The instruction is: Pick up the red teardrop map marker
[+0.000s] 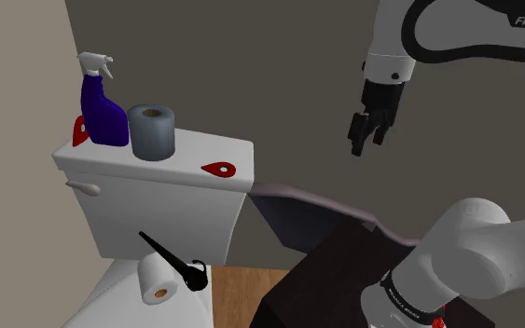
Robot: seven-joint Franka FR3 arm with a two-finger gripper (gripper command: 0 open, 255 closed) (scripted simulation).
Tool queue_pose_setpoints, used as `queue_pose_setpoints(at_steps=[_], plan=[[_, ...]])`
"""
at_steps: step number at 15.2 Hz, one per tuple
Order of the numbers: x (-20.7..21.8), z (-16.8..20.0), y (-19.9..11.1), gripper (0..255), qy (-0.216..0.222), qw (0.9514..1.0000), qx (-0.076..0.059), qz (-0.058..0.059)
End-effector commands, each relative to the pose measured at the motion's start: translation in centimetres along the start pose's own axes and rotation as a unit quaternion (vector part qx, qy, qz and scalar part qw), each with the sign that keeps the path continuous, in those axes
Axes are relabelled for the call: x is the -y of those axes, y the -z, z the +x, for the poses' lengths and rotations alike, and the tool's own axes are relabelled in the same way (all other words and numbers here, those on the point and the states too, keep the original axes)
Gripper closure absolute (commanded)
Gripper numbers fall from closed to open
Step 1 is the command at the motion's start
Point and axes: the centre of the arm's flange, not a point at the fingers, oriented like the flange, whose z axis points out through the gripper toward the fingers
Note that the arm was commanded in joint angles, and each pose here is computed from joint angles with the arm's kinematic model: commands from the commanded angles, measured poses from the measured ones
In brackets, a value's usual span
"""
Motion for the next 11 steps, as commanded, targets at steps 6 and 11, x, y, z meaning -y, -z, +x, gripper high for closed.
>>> queue_pose_setpoints(at_steps=[6,11], plan=[[2.6,5.3,-1.4,0,0.066,0.9976,-0.019,0.004],[5.8,10.2,-2.6,0,0.132,0.9905,-0.038,0.008]])
